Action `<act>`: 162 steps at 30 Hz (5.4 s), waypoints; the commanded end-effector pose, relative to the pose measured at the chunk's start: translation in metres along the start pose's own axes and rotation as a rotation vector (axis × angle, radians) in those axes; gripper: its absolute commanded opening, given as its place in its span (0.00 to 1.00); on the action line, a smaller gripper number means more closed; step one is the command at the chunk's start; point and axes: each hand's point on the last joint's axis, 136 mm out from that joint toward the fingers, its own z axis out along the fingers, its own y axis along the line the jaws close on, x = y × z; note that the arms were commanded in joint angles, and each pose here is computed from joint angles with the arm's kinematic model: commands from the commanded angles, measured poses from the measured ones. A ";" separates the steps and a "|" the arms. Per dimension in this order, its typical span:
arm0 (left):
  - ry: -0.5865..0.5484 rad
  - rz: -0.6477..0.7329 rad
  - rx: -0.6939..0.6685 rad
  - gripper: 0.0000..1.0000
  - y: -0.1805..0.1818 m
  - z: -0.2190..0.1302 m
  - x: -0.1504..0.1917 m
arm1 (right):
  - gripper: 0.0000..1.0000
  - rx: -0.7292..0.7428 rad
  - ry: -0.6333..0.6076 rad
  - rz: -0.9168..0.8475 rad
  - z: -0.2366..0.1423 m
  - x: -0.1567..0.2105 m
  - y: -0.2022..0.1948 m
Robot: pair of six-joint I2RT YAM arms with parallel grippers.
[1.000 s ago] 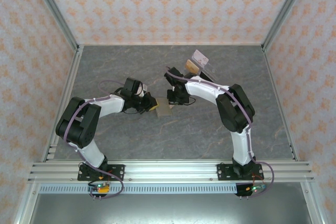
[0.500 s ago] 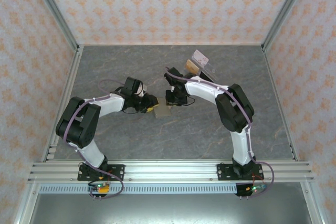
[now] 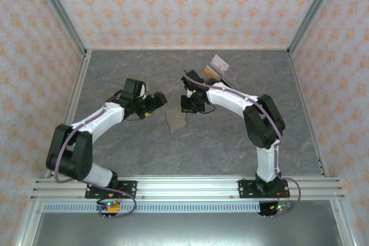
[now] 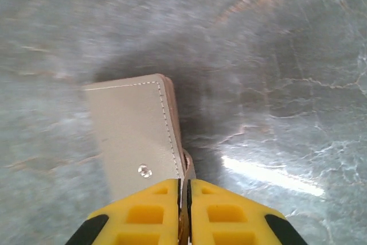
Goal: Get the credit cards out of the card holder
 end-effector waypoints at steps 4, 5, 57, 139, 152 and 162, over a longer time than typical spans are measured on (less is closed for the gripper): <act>-0.136 -0.023 -0.121 1.00 0.030 -0.039 -0.017 | 0.10 -0.129 -0.055 -0.106 -0.032 0.001 0.057; -0.143 -0.027 -0.128 1.00 0.032 -0.042 -0.018 | 0.10 -0.136 -0.052 -0.112 -0.030 0.003 0.062; 0.205 0.135 0.026 0.00 -0.051 0.117 0.057 | 0.35 0.065 -0.163 -0.055 -0.012 -0.020 -0.049; 0.261 0.040 -0.133 0.33 0.000 0.060 0.051 | 0.12 0.071 0.087 0.066 0.075 0.030 -0.079; 0.278 0.091 0.016 0.24 -0.035 0.051 0.057 | 0.12 0.061 0.083 0.064 0.075 0.030 -0.077; 0.299 0.087 0.095 0.24 -0.062 0.066 0.067 | 0.13 -0.015 -0.008 0.040 0.055 0.020 -0.064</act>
